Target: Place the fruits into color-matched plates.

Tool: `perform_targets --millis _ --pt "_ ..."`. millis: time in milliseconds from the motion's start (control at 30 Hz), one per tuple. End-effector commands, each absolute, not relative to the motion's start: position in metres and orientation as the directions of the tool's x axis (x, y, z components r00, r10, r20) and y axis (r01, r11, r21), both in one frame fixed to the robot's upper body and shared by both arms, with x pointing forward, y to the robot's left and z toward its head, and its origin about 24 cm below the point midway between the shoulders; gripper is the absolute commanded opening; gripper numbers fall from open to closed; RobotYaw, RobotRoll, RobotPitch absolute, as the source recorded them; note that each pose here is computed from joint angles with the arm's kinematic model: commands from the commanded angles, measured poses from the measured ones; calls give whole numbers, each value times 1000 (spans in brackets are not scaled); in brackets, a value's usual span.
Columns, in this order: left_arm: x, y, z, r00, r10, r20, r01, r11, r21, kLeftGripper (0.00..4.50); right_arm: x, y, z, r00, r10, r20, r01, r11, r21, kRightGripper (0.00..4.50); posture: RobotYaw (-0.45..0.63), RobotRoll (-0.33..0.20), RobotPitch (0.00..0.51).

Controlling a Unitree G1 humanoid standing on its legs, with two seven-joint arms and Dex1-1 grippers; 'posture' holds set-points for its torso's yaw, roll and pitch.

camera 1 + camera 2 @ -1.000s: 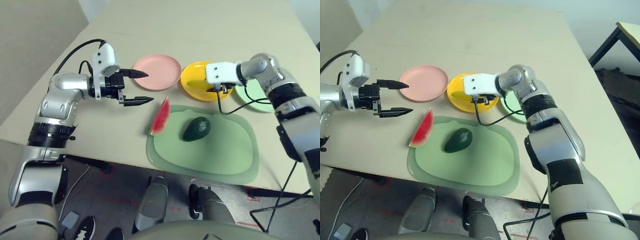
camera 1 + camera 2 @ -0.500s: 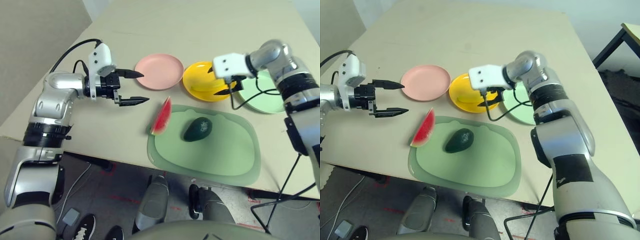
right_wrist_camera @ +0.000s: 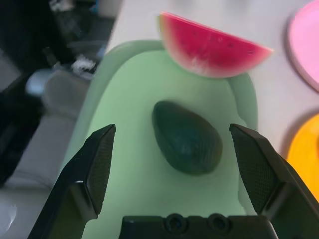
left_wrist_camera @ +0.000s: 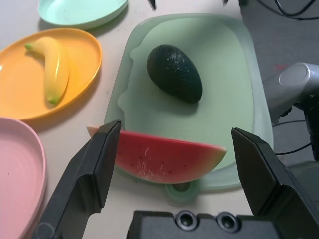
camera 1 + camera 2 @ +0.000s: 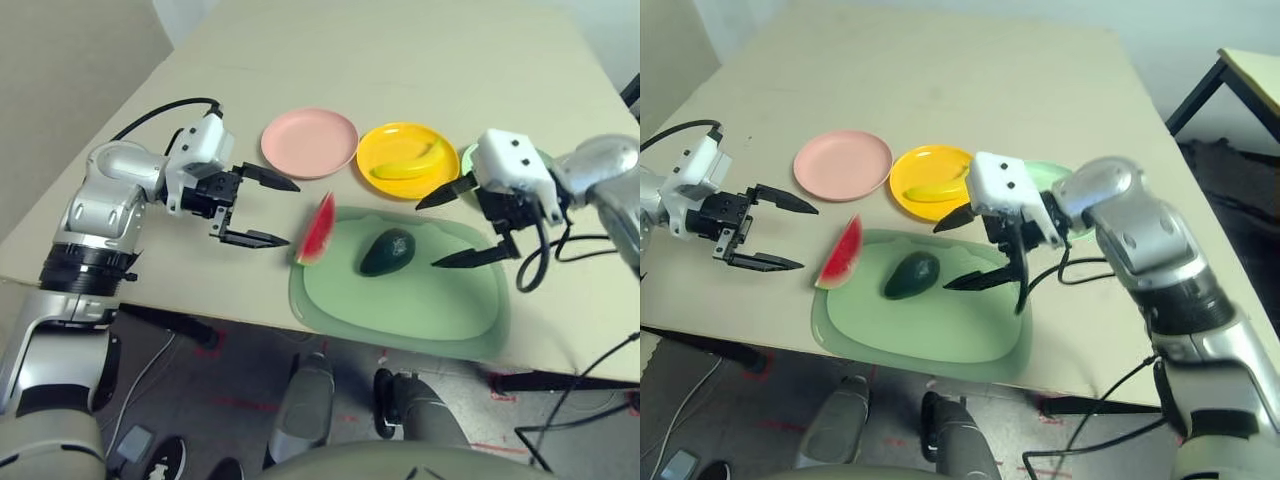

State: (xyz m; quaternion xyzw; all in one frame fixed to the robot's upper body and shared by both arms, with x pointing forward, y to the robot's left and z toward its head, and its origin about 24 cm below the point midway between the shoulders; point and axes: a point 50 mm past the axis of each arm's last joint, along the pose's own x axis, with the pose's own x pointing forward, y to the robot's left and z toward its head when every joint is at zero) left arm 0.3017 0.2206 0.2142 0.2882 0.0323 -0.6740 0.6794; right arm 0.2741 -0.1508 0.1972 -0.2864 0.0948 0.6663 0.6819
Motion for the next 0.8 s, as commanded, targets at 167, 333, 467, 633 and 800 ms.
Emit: perform_targets --millis 167,333,467,633,800 --pt "305 228 217 117 -875 -469 929 -71 363 4500 287 -152 178 196 859 -472 -949 45 -312 4484 246 0 193" --pt "304 231 216 128 -869 -478 927 -66 368 4500 291 -147 170 181 861 -475 -955 37 -296 4484 256 0 188" --pt "304 232 216 135 -868 -478 925 -63 375 4500 292 -143 163 148 858 -492 -961 7 -277 4484 260 0 186" --pt "303 233 216 136 -866 -482 924 -64 377 4500 292 -135 156 103 854 -510 -968 -33 -251 4484 267 0 188" --pt "302 233 216 136 -864 -484 924 -67 378 4500 292 -130 150 79 852 -518 -971 -51 -232 4484 267 0 188"
